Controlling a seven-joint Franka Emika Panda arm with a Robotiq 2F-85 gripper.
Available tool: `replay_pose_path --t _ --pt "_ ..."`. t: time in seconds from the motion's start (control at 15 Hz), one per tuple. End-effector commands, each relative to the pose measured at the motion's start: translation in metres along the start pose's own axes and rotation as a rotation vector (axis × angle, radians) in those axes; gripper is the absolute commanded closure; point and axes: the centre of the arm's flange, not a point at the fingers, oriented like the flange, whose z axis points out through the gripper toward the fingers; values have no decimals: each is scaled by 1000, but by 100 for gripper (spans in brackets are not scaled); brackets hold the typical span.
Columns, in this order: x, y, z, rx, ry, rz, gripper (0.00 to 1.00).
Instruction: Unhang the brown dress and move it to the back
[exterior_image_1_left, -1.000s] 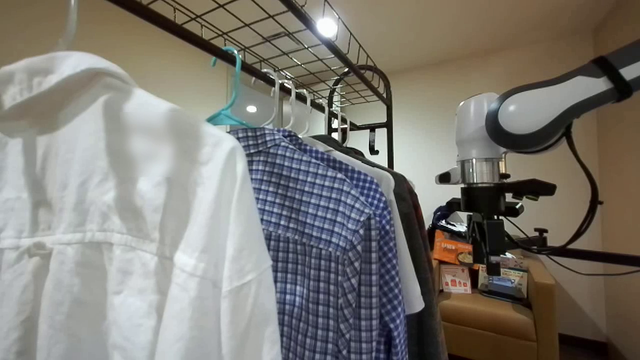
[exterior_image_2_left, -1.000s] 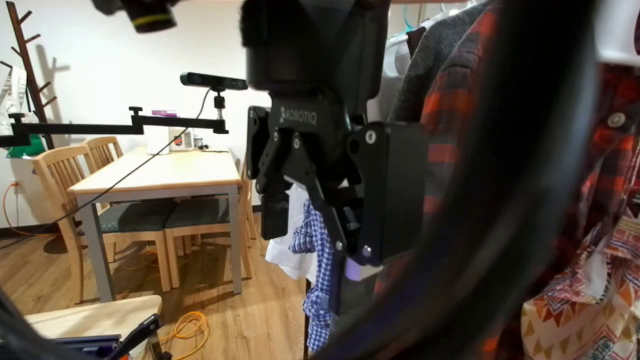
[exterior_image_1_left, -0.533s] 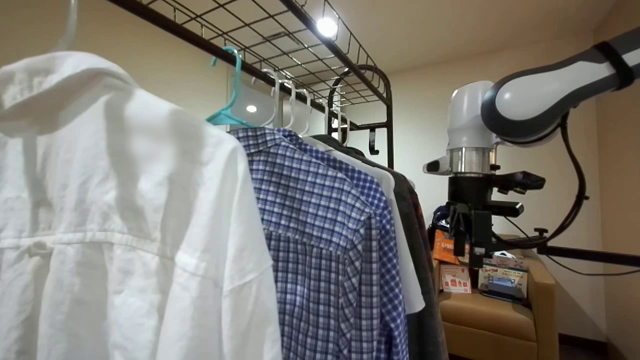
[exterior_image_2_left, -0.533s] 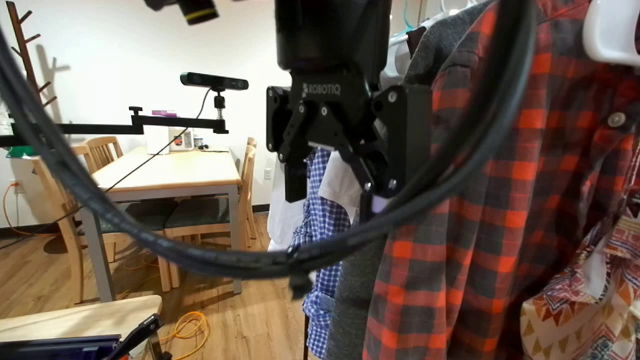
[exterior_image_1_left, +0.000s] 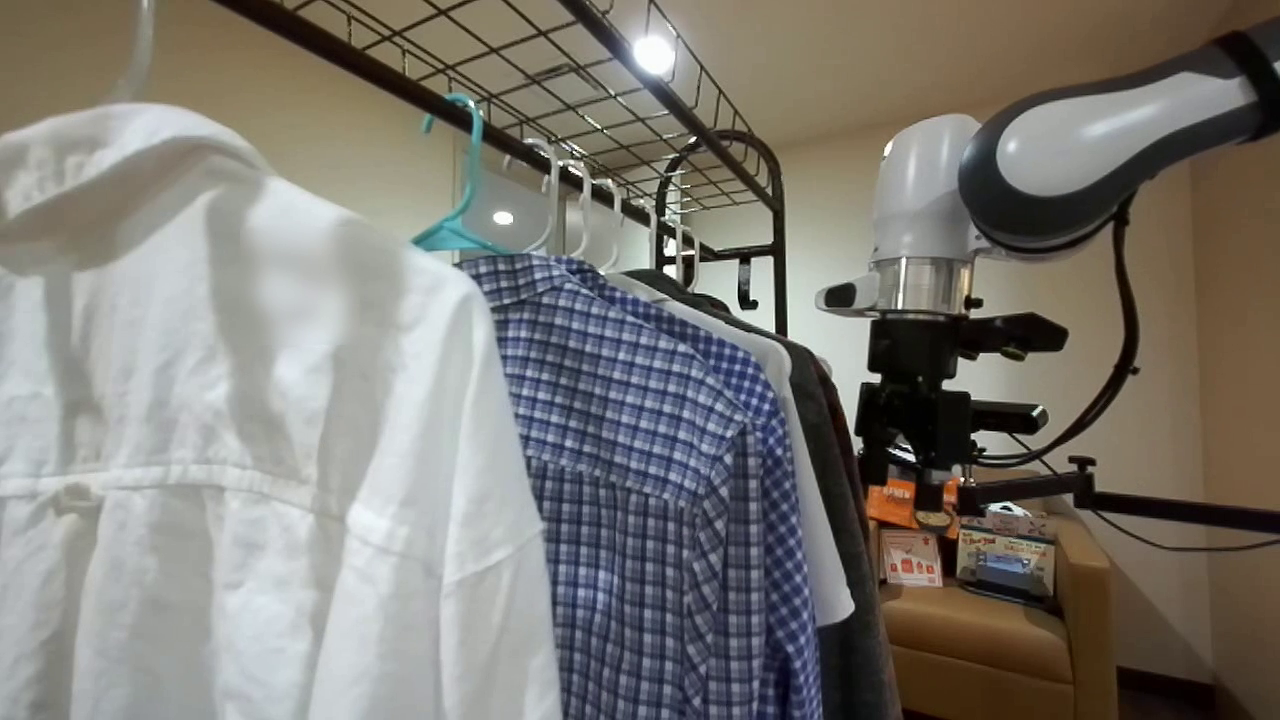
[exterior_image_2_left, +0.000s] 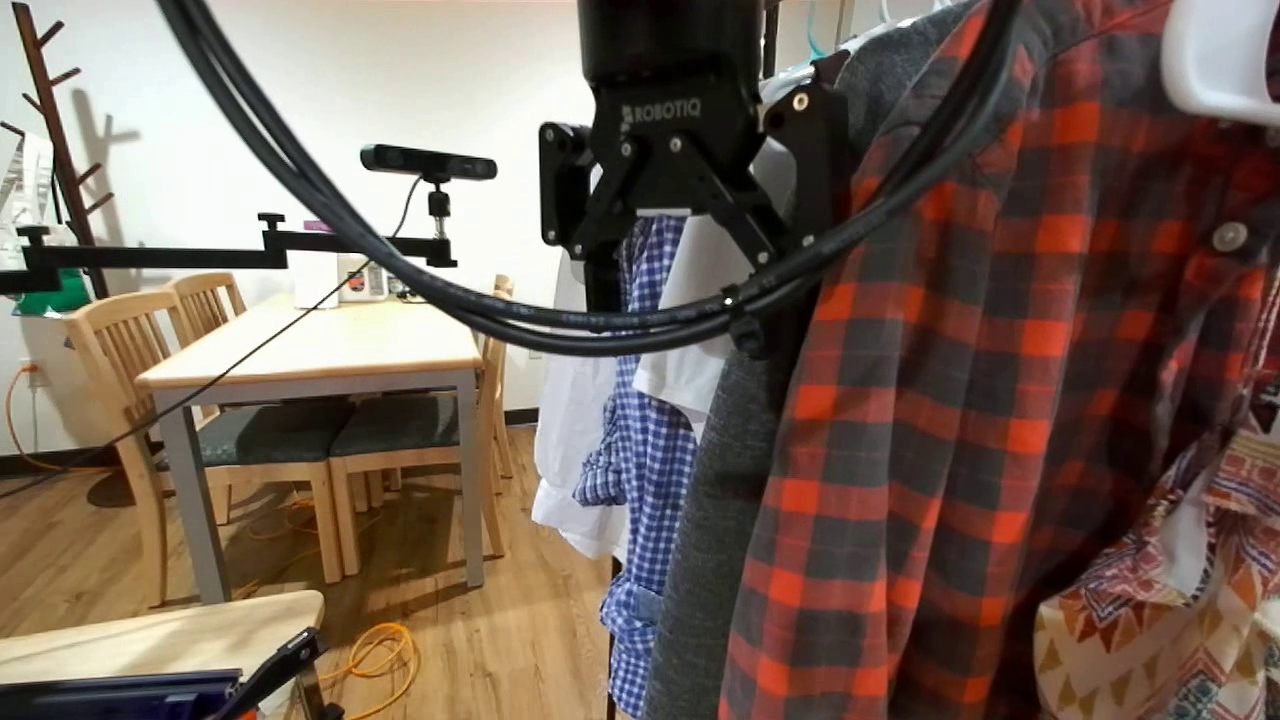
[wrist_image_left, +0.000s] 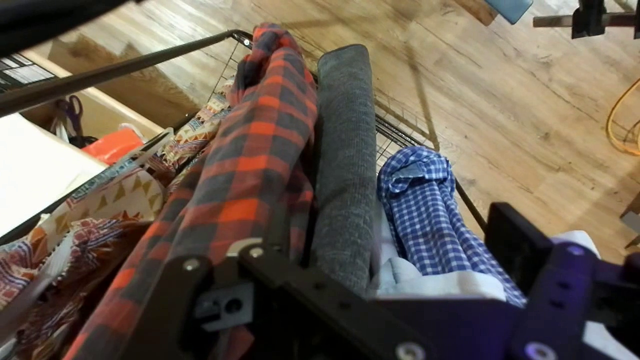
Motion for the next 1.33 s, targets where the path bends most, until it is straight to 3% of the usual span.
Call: replay_pose_path --t 0.0,0.2,0.47,0.73,0.87,1.07,1.27 --pt "0 0 0 0 0 1 0" --pt "1 18 -4 9 29 -27 0" --pt "22 26 -41 -15 57 -247 0" --pt "31 10 -87 -49 76 -456 0" --pt "37 -4 -103 -89 123 -472 0" --pt "46 -19 -132 -170 212 -386 0" --pt "56 -37 -155 -234 306 -411 0"
